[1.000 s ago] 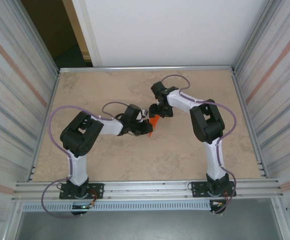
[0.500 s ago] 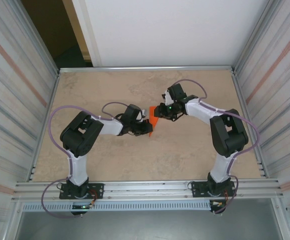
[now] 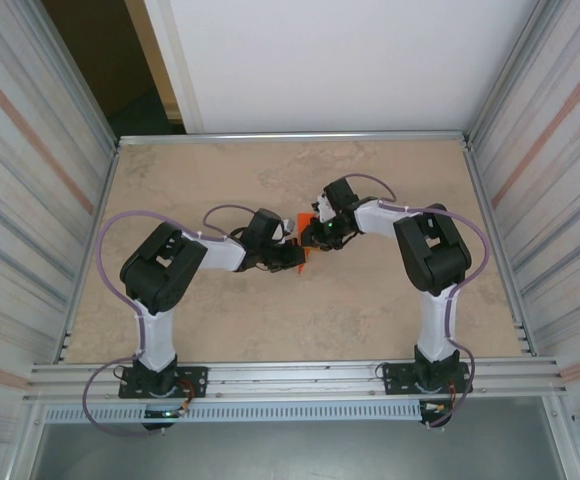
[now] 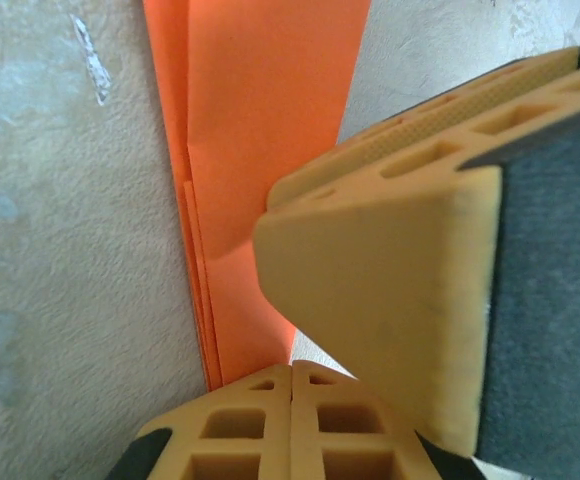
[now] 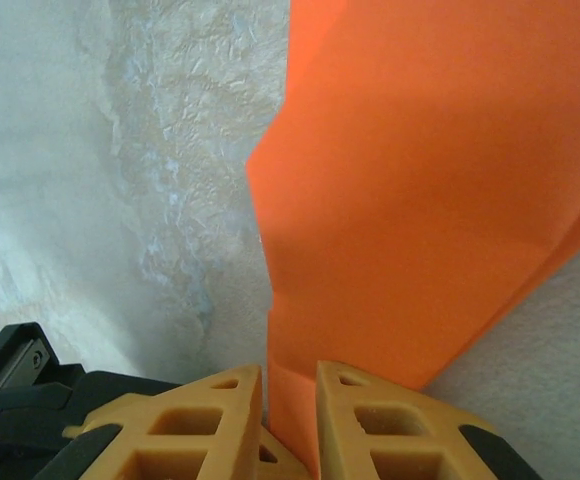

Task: Fold a paper plane with a square sheet of paper (pick it up from the middle)
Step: Fold the wing for the fifth time at the center of the table.

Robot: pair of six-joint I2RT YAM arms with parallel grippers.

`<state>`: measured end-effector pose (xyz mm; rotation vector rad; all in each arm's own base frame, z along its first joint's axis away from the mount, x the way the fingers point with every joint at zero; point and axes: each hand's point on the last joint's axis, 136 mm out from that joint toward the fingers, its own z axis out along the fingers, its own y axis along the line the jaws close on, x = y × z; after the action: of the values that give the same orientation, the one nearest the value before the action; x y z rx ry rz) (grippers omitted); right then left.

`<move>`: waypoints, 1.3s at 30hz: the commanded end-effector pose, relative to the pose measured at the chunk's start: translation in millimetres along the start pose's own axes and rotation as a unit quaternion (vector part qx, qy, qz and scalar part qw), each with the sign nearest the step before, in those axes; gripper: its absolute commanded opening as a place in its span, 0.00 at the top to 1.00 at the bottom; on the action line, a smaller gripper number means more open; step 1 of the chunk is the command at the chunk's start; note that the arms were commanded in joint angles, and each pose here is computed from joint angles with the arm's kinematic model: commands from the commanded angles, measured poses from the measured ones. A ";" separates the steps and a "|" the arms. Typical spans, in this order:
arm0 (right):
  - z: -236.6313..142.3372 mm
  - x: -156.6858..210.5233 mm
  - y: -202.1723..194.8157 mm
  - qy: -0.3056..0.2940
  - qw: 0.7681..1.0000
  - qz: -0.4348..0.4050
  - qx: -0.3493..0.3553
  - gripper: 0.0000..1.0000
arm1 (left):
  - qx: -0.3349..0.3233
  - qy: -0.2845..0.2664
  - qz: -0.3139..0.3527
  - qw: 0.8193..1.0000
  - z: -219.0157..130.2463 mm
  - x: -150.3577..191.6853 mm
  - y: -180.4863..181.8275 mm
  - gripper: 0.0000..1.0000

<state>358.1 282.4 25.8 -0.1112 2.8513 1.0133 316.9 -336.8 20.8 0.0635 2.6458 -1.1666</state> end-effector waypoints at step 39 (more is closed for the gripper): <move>27.6 12.2 -47.3 0.041 0.990 0.057 0.125 0.83 | -0.105 0.071 0.072 0.989 -18.9 60.3 13.4 0.97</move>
<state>364.8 285.6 16.7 -0.0539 2.9422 0.8897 282.1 -332.4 20.8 0.2461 2.7101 -0.9511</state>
